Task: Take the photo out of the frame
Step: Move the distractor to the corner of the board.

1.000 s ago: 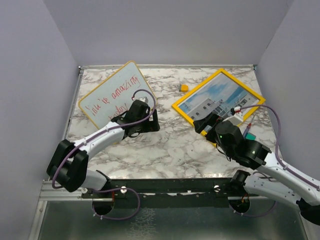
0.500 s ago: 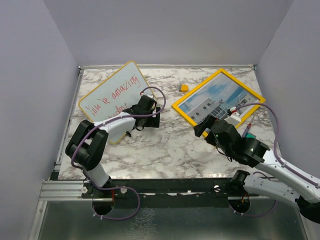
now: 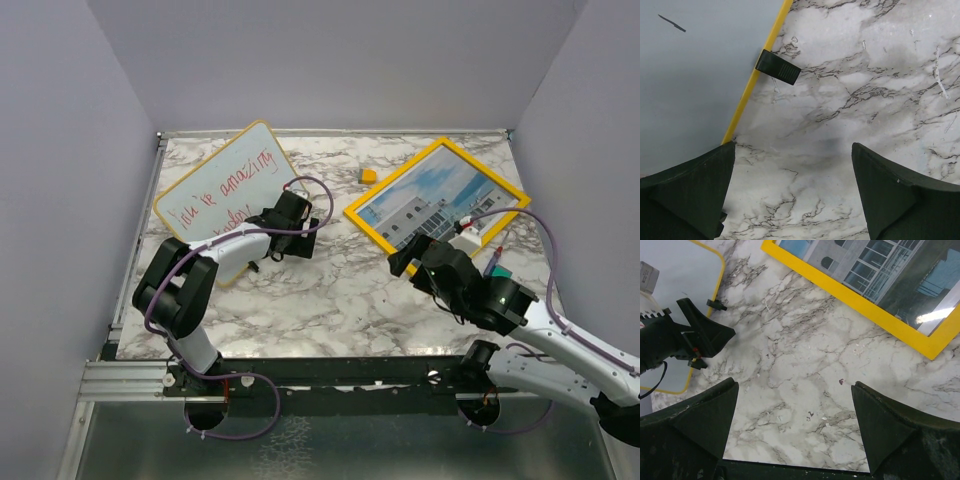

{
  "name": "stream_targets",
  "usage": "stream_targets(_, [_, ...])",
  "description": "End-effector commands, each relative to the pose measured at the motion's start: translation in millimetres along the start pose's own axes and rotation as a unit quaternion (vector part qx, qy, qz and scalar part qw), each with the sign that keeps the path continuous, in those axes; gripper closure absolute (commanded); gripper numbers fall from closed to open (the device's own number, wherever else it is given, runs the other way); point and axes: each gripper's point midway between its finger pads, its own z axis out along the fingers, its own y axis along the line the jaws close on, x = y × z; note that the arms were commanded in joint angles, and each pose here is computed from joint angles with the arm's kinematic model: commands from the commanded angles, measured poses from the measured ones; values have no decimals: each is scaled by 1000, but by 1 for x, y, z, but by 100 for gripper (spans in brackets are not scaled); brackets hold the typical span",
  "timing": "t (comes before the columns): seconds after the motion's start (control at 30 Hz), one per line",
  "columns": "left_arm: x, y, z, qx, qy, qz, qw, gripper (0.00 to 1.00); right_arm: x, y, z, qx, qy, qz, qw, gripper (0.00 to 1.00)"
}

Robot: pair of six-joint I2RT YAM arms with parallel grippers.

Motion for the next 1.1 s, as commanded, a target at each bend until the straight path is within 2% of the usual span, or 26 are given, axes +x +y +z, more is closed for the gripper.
stream_targets(0.0, [19,10,-3,-11,34,12,999,1,5,-2,4,9,6,-4,1000,0])
stream_targets(0.17, [27,-4,-6,36,39,11,999,1,5,3,6,-1,5,-3,1000,0])
stream_targets(0.23, [28,-3,-4,32,39,9,999,1,5,6,7,-6,6,-6,1000,0])
stream_targets(0.4, [21,21,2,-28,29,18,999,1,5,8,7,-3,10,-11,1000,0])
stream_targets(0.5, [16,50,5,-67,38,13,997,1,8,6,8,-1,15,-13,1000,0])
stream_targets(0.67, [-4,77,17,-60,42,-5,997,1,10,3,8,-1,16,-12,1000,0])
stream_targets(0.93, [-38,97,45,-72,44,52,995,1,6,6,7,3,14,-16,1000,0])
stream_targets(1.07, [-49,107,55,-73,43,57,995,1,6,5,8,7,15,-18,1000,0])
